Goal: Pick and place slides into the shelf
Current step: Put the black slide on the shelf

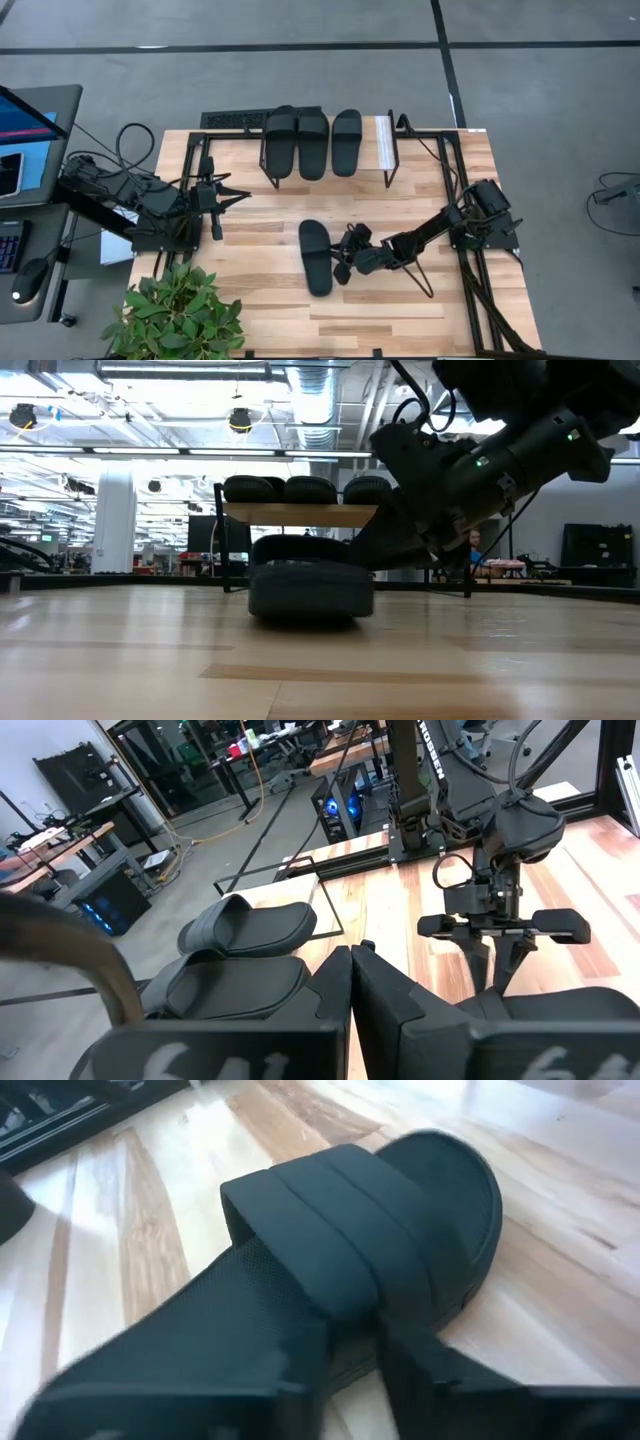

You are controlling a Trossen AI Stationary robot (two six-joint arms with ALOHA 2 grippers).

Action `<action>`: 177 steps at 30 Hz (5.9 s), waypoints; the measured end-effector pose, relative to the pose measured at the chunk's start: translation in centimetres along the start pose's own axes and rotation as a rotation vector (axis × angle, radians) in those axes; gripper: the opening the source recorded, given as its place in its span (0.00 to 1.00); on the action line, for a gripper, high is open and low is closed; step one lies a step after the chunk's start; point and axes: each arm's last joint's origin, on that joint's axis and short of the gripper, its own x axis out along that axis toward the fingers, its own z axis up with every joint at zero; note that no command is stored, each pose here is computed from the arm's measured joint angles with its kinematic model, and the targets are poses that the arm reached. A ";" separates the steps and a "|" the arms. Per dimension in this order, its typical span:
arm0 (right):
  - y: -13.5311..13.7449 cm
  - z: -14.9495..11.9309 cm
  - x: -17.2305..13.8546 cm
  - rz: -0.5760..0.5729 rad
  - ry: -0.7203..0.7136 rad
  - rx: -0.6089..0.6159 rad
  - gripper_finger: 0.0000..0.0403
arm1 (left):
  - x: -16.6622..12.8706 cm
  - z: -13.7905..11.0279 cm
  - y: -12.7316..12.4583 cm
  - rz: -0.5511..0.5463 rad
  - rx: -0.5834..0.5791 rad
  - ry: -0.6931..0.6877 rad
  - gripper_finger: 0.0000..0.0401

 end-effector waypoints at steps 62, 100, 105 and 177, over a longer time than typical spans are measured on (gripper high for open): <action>9.0 8.2 -9.4 -0.590 -0.012 -0.151 0.00 | 0.0 0.0 0.0 -0.001 0.020 0.004 0.00; -4.8 23.5 -13.5 -1.061 -0.097 -0.070 0.00 | 0.0 -0.1 0.0 -0.002 0.038 0.008 0.00; -6.8 24.3 -12.9 -1.125 -0.038 -0.064 0.00 | 0.0 -0.1 0.0 -0.002 0.037 0.008 0.00; -16.4 22.2 -6.0 -1.116 0.211 0.018 0.33 | 0.0 -0.1 0.0 -0.002 -0.010 0.009 0.00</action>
